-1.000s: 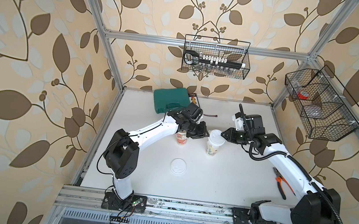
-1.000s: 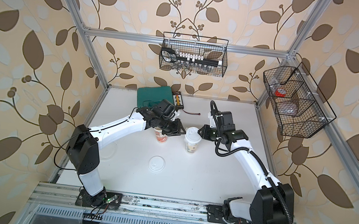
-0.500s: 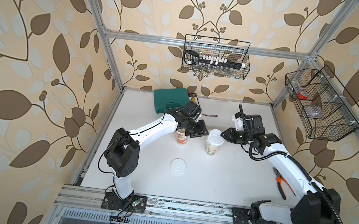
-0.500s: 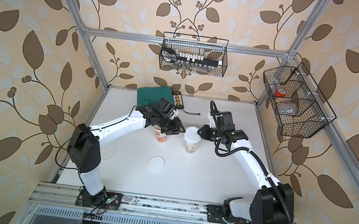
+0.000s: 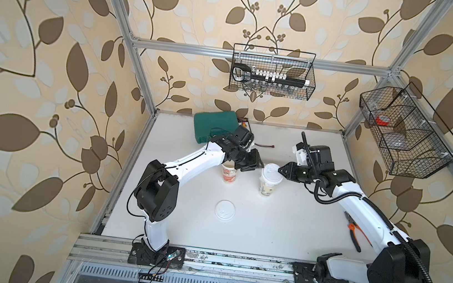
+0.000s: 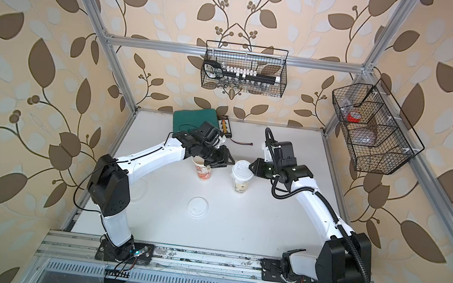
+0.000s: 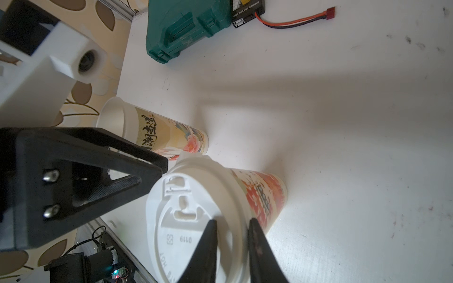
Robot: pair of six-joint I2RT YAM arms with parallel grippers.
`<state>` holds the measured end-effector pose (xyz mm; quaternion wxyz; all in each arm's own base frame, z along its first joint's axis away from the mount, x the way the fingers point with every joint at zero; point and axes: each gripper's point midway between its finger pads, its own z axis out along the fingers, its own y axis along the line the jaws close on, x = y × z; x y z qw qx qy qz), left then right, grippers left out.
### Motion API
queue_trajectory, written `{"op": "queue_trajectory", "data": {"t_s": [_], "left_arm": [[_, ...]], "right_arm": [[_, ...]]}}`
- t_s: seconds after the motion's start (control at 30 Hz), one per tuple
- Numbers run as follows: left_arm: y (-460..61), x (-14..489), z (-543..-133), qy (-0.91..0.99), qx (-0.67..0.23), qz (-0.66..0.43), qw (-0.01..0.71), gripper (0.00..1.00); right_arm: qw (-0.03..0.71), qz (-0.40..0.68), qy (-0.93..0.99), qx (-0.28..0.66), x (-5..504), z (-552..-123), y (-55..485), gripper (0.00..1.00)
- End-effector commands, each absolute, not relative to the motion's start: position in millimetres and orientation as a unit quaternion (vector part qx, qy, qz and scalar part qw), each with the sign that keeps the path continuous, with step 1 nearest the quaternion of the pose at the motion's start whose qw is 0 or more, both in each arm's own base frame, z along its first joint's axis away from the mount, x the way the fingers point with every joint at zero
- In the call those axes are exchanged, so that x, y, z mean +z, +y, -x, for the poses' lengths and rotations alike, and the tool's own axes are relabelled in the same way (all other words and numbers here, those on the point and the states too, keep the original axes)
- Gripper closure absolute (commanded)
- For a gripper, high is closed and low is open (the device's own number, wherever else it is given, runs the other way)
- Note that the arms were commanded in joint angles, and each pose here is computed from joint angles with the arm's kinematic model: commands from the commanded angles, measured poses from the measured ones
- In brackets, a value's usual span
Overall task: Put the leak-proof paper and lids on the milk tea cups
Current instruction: Secure the cup lid on the cup.
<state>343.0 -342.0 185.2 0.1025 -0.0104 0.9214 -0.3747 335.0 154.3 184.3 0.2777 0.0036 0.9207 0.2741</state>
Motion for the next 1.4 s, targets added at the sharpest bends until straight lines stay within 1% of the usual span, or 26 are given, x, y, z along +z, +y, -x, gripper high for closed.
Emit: {"op": "queue_trajectory", "data": {"t_s": [0.0,0.2,0.43,0.6,0.7,0.93,1.0,1.07,1.13,1.3,1.37], "left_arm": [[-348,194,-350,0.913,-0.394,0.002,0.108,0.57],[-353,190,-351,0.909,-0.404,-0.006,0.102,0.55],[-347,179,-342,0.912,-0.398,-0.002,0.095,0.57],[-341,178,-339,0.915,-0.39,0.003,0.099,0.57],[-338,182,-339,0.916,-0.387,0.005,0.106,0.57],[-335,203,-345,0.917,-0.377,-0.003,0.132,0.5],[-334,210,-347,0.916,-0.377,-0.005,0.139,0.47],[-334,215,-348,0.915,-0.378,-0.006,0.143,0.47],[-334,219,-348,0.914,-0.377,-0.007,0.147,0.45],[-330,228,-350,0.915,-0.372,-0.008,0.159,0.43],[-329,233,-349,0.913,-0.373,-0.01,0.163,0.41]], "right_arm": [[0.216,-0.009,0.945,0.247,147,-312,148,0.78],[0.215,-0.008,0.945,0.246,146,-311,149,0.78],[0.217,-0.005,0.945,0.246,146,-311,150,0.78],[0.226,-0.008,0.941,0.251,157,-314,151,0.71],[0.235,-0.008,0.939,0.252,166,-316,151,0.71],[0.24,-0.01,0.938,0.251,171,-319,151,0.68],[0.244,-0.01,0.937,0.251,176,-321,151,0.66],[0.25,-0.008,0.935,0.253,183,-324,152,0.64],[0.257,-0.008,0.933,0.252,190,-327,151,0.61],[0.269,-0.007,0.93,0.252,204,-329,151,0.57],[0.269,-0.008,0.93,0.252,205,-328,151,0.55]]}}
